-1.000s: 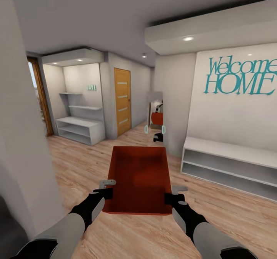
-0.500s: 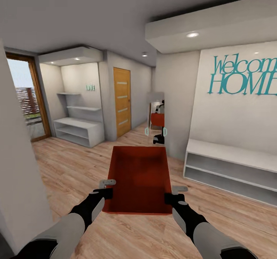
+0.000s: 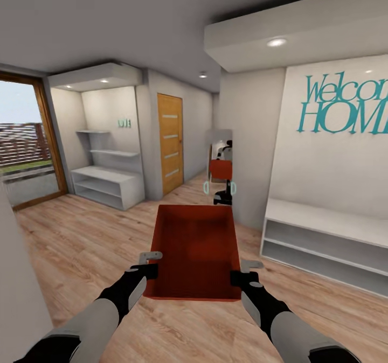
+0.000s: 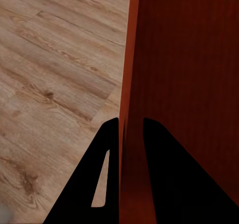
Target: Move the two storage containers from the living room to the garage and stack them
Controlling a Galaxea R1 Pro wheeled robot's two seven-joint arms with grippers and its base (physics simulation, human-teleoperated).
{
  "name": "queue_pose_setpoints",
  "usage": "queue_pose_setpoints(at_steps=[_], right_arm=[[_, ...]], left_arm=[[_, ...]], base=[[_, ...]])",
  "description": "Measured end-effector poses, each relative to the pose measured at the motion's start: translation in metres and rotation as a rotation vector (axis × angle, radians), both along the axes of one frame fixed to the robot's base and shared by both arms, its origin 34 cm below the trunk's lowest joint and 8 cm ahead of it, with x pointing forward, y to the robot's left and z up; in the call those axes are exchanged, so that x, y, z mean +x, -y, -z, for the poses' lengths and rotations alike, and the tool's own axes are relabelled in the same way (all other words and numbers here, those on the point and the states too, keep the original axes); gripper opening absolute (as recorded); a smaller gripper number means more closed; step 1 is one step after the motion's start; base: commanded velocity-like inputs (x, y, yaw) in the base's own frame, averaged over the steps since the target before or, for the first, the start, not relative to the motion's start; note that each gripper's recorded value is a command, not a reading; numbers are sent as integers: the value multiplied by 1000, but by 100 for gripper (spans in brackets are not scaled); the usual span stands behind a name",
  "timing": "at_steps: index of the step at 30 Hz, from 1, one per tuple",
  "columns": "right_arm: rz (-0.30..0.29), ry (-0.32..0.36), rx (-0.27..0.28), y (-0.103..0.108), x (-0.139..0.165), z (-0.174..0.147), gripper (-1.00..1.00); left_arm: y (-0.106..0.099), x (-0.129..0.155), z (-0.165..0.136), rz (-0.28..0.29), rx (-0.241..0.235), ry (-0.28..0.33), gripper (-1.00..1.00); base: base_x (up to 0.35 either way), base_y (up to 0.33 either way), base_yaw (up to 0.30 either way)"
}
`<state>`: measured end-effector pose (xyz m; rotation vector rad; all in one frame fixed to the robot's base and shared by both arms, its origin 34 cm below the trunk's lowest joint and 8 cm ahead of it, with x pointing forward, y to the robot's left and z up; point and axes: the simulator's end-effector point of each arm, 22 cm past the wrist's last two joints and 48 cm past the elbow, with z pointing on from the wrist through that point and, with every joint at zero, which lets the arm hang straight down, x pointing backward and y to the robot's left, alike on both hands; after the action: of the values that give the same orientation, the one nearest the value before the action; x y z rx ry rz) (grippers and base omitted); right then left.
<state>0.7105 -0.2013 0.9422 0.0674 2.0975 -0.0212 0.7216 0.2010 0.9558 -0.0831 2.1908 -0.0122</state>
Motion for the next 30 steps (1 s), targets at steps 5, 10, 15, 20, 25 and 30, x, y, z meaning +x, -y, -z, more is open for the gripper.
queue_pose_setpoints(at_steps=[5,10,15,20,25,30], right_arm=[[0,0,0,0,0,0,-100],[0,1,0,0,0,0,-100],[1,2,1,0,0,0,-100],[1,4,2,0,1,-1,-100],[0,4,1,0,0,-1,-100],[0,1,0,0,0,0,-100]], left_arm=[[0,0,0,0,0,0,-100],[0,0,0,0,0,1,-100],[0,0,-1,1,1,2,-100],[0,1,-2,1,1,4,-100],[0,1,-1,1,1,4,-100],[0,0,0,0,0,1,-100]], base=[[323,0,0],[323,0,0],[323,0,0],[323,0,0],[323,0,0],[323,0,1]])
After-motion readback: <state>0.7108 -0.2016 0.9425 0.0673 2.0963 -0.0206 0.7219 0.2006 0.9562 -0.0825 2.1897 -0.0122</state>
